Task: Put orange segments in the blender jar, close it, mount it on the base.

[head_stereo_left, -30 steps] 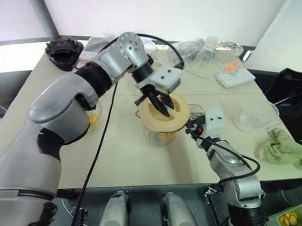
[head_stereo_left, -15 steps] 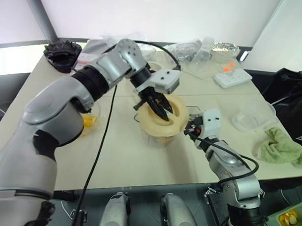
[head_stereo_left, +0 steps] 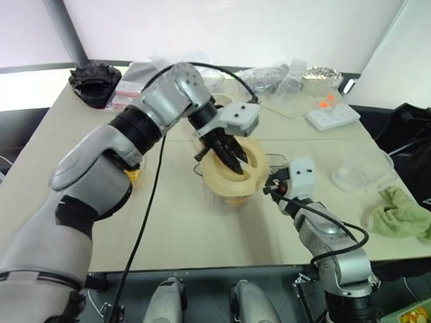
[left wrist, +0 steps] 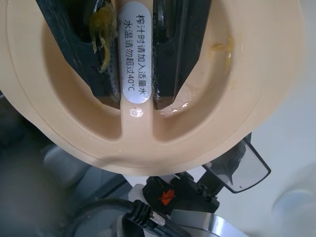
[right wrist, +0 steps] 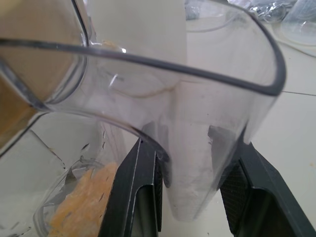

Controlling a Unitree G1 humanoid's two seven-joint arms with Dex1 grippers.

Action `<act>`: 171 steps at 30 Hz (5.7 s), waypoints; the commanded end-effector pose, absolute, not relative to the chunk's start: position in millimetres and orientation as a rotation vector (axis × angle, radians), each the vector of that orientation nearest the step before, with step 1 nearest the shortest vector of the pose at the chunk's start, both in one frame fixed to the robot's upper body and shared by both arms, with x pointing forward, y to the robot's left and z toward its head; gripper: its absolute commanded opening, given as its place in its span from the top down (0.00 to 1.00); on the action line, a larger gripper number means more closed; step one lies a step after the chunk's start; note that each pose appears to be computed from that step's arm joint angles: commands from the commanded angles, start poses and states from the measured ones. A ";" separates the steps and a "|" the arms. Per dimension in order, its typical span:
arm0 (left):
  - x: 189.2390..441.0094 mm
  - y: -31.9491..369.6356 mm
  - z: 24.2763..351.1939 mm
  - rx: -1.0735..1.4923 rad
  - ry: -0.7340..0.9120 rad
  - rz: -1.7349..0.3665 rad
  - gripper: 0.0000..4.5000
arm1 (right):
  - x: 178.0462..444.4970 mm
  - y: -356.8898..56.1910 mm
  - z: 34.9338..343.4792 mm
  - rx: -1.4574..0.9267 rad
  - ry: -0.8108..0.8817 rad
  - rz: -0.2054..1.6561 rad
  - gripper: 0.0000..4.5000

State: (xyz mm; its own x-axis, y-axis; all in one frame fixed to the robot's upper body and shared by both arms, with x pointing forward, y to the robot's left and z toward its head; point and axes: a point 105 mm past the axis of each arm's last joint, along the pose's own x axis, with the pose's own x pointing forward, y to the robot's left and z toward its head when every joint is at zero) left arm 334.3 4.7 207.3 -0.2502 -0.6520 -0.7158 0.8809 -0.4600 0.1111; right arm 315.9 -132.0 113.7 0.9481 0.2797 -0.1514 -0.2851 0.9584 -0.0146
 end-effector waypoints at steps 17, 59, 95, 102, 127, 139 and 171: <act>353.9 47.1 122.4 0.721 0.744 -1.513 0.93 | 315.7 -115.7 164.7 -0.039 -0.045 0.394 0.79; 382.5 61.0 114.5 0.621 0.799 -0.982 0.93 | 317.4 -111.4 172.1 -0.114 -0.115 0.372 0.79; 396.3 78.5 341.7 -0.019 -0.320 -0.930 0.39 | 317.8 -114.8 168.0 -0.101 -0.100 0.384 0.79; 350.3 115.2 287.8 0.075 -0.160 -1.069 0.39 | 318.6 -125.3 197.1 -0.044 -0.161 0.353 0.79; 315.6 116.0 198.1 0.080 -0.132 -0.839 0.39 | 418.0 -161.5 368.8 0.016 -0.331 0.261 0.79; 299.4 127.0 192.1 0.095 -0.132 -0.698 0.39 | 474.1 -144.3 364.7 -0.032 -0.328 0.245 0.79; 286.2 130.3 182.0 0.120 -0.088 -0.618 0.39 | 486.9 -115.4 310.7 -0.049 -0.184 0.307 0.79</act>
